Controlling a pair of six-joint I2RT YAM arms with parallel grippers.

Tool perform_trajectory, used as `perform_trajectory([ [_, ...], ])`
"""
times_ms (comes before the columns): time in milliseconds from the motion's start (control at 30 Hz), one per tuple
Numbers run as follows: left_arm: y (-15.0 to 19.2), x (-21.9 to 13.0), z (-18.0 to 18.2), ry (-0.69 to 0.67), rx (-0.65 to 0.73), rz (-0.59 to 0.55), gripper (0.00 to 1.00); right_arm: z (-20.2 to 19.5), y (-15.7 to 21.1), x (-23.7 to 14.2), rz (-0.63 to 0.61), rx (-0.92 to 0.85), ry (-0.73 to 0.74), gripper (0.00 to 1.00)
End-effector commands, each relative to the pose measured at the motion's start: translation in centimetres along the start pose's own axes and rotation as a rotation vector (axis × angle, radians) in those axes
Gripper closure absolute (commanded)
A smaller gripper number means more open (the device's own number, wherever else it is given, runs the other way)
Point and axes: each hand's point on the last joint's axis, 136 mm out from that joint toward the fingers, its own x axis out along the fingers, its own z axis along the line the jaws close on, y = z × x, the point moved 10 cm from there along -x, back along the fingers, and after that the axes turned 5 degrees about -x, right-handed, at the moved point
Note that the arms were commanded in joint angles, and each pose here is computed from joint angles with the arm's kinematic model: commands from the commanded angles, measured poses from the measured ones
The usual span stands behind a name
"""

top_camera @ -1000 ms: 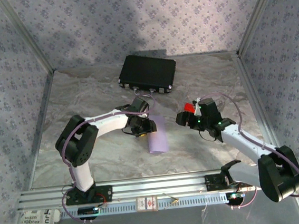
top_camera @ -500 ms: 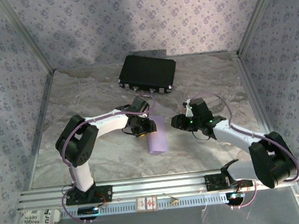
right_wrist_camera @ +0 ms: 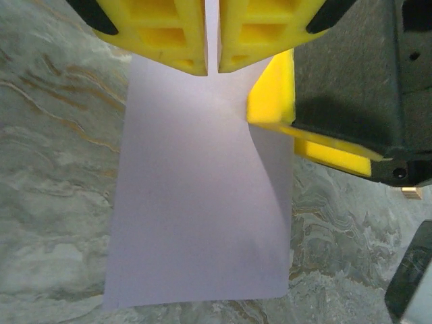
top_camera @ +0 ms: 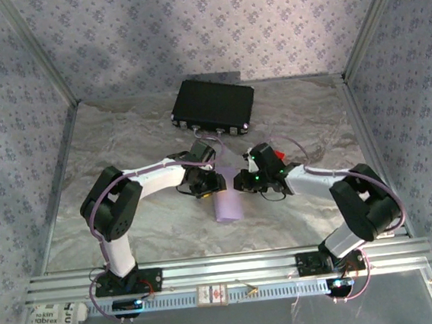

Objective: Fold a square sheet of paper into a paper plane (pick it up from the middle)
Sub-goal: Hold the square sheet of paper at the center of the table.

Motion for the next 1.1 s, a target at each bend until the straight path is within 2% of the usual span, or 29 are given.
perform_trajectory([
  [0,0.4,1.9,2.1,-0.118,-0.030,0.005,0.47,0.2,-0.2,1.0,0.021,0.016,-0.010,0.88],
  [100,0.4,1.8,2.1,-0.115,-0.032,0.003,0.47,-0.2,0.2,1.9,0.046,0.032,0.006,0.89],
  [367,0.4,0.9,1.3,-0.060,-0.029,-0.001,0.46,-2.7,1.7,3.0,0.102,0.136,0.168,0.92],
  [600,0.6,-1.0,0.2,0.071,-0.033,-0.017,0.45,-2.8,2.0,2.9,0.110,0.145,0.176,0.92],
  [833,1.1,-0.8,0.9,0.197,-0.114,-0.011,0.51,-2.7,2.0,2.9,0.108,0.156,0.164,0.92],
  [1067,1.4,-0.9,1.0,0.250,-0.126,-0.007,0.55,-2.7,2.1,2.9,0.105,0.168,0.163,0.92],
])
